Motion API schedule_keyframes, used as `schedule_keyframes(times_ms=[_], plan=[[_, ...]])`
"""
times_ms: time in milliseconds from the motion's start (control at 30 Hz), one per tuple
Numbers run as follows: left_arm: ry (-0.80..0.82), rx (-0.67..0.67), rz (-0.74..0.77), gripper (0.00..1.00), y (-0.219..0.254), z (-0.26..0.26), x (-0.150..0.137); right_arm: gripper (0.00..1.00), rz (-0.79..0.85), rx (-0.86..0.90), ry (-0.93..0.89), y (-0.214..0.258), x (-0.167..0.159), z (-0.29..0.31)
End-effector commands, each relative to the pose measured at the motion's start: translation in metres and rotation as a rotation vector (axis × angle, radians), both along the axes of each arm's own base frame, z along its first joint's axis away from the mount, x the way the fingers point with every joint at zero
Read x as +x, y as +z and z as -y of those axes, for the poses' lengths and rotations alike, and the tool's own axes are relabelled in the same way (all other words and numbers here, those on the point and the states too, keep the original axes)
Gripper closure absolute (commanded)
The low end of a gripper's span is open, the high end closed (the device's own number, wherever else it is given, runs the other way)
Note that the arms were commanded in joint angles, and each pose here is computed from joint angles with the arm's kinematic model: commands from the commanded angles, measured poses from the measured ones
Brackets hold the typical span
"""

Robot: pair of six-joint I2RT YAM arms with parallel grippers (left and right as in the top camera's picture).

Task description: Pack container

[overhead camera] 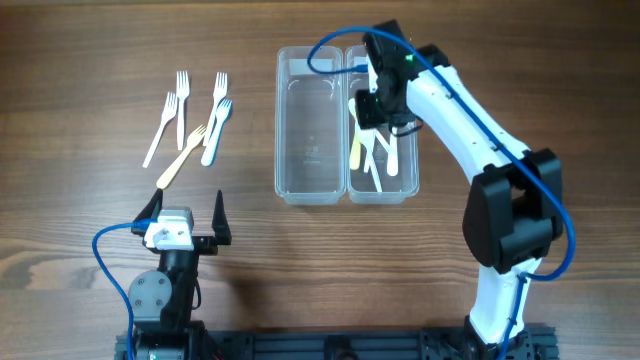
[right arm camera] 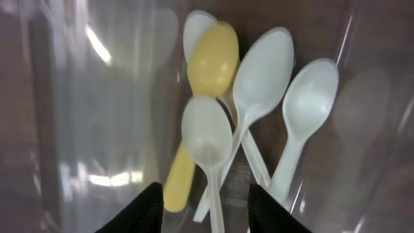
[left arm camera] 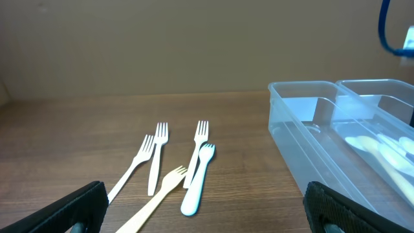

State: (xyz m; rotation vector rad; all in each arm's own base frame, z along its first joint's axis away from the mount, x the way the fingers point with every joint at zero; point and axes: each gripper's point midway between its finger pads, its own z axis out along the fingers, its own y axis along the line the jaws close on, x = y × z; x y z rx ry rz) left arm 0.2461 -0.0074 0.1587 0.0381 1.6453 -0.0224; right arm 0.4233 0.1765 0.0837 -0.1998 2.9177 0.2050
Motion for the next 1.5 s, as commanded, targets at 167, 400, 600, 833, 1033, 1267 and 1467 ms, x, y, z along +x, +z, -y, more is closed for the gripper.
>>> schedule_keyframes(times_ms=[167,400,600,833,1033,1267,1467], plan=[[-0.007,0.021,0.0,0.0,-0.002,0.0,0.0,0.48,0.234,0.021,-0.208,0.116,0.051,0.089],[-0.007,0.022,0.0,0.0,-0.002,0.0,0.0,0.36,0.228,-0.101,-0.395,0.116,0.05,0.221],[-0.007,0.021,0.0,0.0,-0.002,0.0,0.0,0.11,0.232,-0.169,-0.515,0.117,0.04,0.29],[-0.007,0.021,0.0,0.0,-0.002,0.0,0.0,0.0,0.233,-0.179,-0.535,0.118,0.037,0.306],[-0.007,0.021,0.0,0.0,-0.002,0.0,0.0,0.0,0.247,-0.178,-0.536,0.119,0.04,0.307],[-0.002,0.022,0.0,0.0,-0.002,0.0,0.0,0.0,0.256,-0.178,-0.537,0.12,0.042,0.308],[-0.029,-0.05,0.02,0.0,0.006,0.005,0.0,0.0,0.256,-0.178,-0.537,0.12,0.042,0.308]])
